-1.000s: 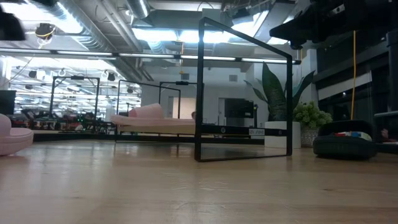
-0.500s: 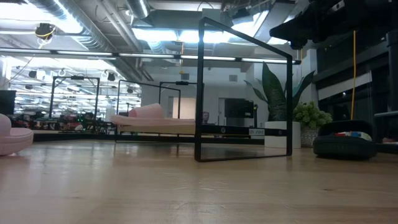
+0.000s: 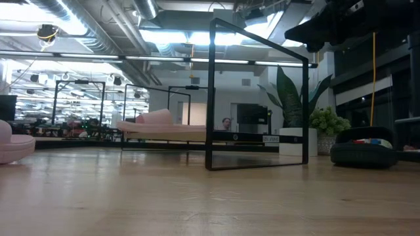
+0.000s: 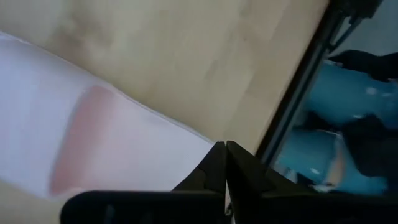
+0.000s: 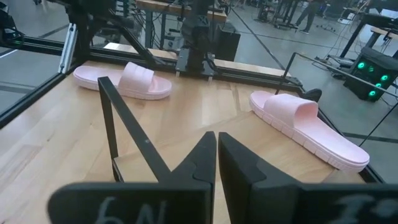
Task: Pick and place slides into the shelf
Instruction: Put the pink slides on the shelf
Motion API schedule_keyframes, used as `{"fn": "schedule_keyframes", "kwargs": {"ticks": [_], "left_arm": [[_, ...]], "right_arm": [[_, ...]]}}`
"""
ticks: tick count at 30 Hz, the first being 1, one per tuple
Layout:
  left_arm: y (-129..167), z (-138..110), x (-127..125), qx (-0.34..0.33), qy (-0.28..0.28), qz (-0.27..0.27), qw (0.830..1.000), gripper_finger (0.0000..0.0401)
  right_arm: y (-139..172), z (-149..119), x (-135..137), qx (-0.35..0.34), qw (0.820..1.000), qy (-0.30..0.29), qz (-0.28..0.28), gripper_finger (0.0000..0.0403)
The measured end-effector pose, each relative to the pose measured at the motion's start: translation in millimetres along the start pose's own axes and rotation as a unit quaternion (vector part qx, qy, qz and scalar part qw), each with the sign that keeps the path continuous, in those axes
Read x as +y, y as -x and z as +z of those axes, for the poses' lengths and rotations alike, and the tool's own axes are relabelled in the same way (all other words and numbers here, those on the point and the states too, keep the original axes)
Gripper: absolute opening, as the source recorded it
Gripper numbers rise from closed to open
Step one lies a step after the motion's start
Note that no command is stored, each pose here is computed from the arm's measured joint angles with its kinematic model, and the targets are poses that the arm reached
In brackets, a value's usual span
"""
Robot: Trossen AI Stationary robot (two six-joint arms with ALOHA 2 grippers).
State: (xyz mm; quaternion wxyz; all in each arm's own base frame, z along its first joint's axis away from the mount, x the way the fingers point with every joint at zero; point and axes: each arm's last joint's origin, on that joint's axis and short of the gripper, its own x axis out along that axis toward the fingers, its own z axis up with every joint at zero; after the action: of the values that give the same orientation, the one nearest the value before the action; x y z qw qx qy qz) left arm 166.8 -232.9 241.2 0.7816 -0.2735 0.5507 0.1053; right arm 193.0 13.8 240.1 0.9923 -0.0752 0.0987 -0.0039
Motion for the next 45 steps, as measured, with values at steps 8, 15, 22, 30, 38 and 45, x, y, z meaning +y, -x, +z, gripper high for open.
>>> {"fn": "schedule_keyframes", "kwargs": {"ticks": [8,15,22,30,38,45], "left_arm": [[4.3,-3.8,-27.5,-0.038,-0.034,0.116,0.992,0.0001],[-19.6,-14.7,-23.5,-0.032,-0.064,0.192,0.979,0.0004],[-32.1,-16.9,-16.8,-0.03,-0.072,0.223,0.972,0.0004],[-28.4,-16.7,-10.3,-0.04,-0.034,0.257,0.965,0.0013],[-25.5,-22.3,-8.2,-0.046,-0.021,0.267,0.962,0.0091],[-22.9,-29.1,-7.3,-0.046,-0.035,0.27,0.961,0.0153]], "right_arm": [[0.0,-0.7,0.1,0.004,1.0,0.0,0.0,0.0021],[0.0,-2.7,0.3,0.014,1.0,0.002,0.002,0.0021],[0.1,-3.5,0.4,0.018,1.0,0.002,0.002,0.0021],[0.1,-3.7,0.6,0.019,1.0,0.002,0.004,0.0021],[0.0,-3.9,0.8,0.02,1.0,-0.003,0.006,0.0021],[0.0,-4.2,0.9,0.021,1.0,-0.01,0.006,0.0021]]}}
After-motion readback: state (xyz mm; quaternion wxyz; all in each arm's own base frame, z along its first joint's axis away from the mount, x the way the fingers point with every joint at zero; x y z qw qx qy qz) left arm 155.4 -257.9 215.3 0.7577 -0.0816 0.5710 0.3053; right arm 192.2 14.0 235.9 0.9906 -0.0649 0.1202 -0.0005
